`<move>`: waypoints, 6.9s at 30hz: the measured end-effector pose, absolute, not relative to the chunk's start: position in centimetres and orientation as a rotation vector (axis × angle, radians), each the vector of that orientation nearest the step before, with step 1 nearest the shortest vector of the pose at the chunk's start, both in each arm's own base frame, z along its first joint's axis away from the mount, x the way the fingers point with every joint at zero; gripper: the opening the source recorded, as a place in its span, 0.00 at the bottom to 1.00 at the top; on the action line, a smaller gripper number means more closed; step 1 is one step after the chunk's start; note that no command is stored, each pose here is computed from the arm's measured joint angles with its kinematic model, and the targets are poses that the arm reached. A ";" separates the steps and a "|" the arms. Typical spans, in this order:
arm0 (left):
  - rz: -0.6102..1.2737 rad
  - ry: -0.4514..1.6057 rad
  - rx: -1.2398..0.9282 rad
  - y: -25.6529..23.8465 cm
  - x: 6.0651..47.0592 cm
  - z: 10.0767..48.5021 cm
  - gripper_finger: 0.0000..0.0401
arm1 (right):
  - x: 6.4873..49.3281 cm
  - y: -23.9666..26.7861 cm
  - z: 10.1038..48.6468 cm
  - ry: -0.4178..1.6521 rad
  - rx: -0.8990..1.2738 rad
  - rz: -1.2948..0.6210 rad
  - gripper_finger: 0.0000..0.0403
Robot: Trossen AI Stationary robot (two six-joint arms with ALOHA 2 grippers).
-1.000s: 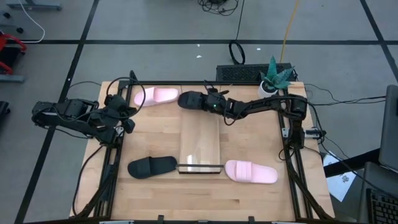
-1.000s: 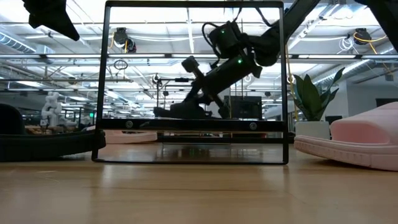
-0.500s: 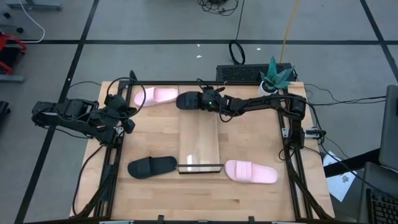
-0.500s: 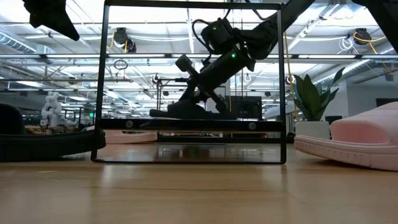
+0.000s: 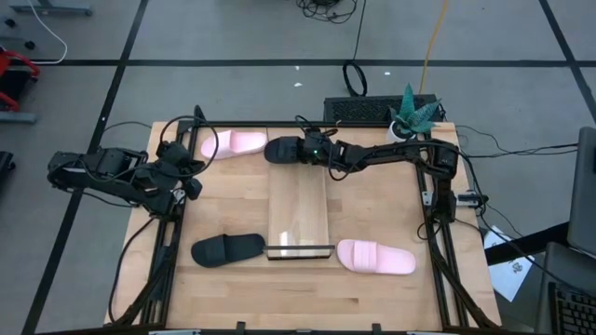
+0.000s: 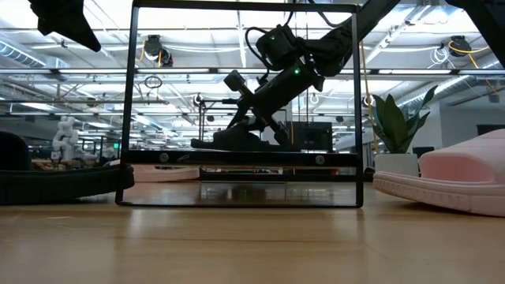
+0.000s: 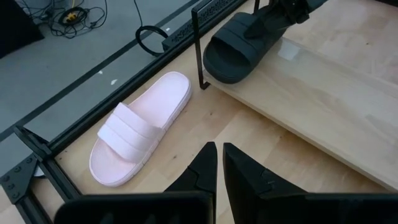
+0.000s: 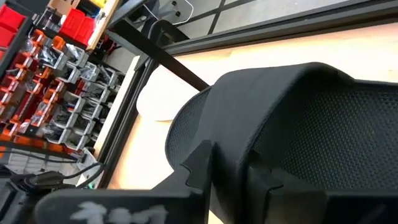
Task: Pick and place slides into the shelf
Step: Put the top black slipper on the shelf, then put the black slipper on the shelf
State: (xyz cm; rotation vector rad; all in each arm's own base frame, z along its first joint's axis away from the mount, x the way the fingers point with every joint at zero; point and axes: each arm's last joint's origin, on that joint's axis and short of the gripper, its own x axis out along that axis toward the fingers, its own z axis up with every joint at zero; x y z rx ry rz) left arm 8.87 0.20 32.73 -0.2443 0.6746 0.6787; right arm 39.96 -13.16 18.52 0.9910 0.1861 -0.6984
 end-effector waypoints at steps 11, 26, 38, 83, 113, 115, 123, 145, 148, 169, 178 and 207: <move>0.679 0.675 -0.244 0.2 8.9 32.7 0.06 | 39.9 -13.2 18.5 0.187 0.998 -0.692 0.25; 0.679 0.676 -0.243 0.2 8.9 32.7 0.06 | 39.9 -13.4 18.5 0.215 0.976 -0.663 0.33; 0.678 0.676 -0.242 0.2 8.9 32.7 0.06 | 39.7 -13.5 18.3 0.226 0.939 -0.715 0.33; 0.621 0.707 -0.286 0.0 8.9 32.6 0.06 | 39.2 -14.5 18.0 0.310 0.907 -0.649 0.33; 0.540 0.752 -0.366 -0.3 9.3 32.5 0.06 | 34.3 -14.6 22.9 0.521 0.738 -0.765 0.33; 0.473 0.793 -0.413 -0.7 9.7 32.3 0.06 | 33.9 -14.2 23.7 0.531 0.711 -0.748 0.33; 0.185 1.051 -0.451 -3.2 12.5 29.9 0.06 | 32.0 -12.5 28.1 0.468 0.607 -0.670 0.33; 0.442 0.950 -1.338 -10.4 7.8 23.7 0.06 | 29.1 -11.4 32.0 0.438 0.398 -0.624 0.33; 0.471 0.866 -1.401 -11.3 7.3 22.8 0.06 | 29.1 -11.4 32.0 0.442 0.384 -0.620 0.33; 0.585 0.881 -1.284 -12.3 6.7 19.6 0.14 | 29.4 -11.6 32.5 0.379 0.387 -0.612 0.33; 0.599 0.878 -1.280 -12.2 6.6 19.5 0.36 | 29.5 -11.4 32.5 0.375 0.404 -0.609 0.33; 0.589 0.774 -1.376 -12.0 7.5 15.7 0.41 | 29.7 -10.7 32.5 0.379 0.397 -0.588 0.33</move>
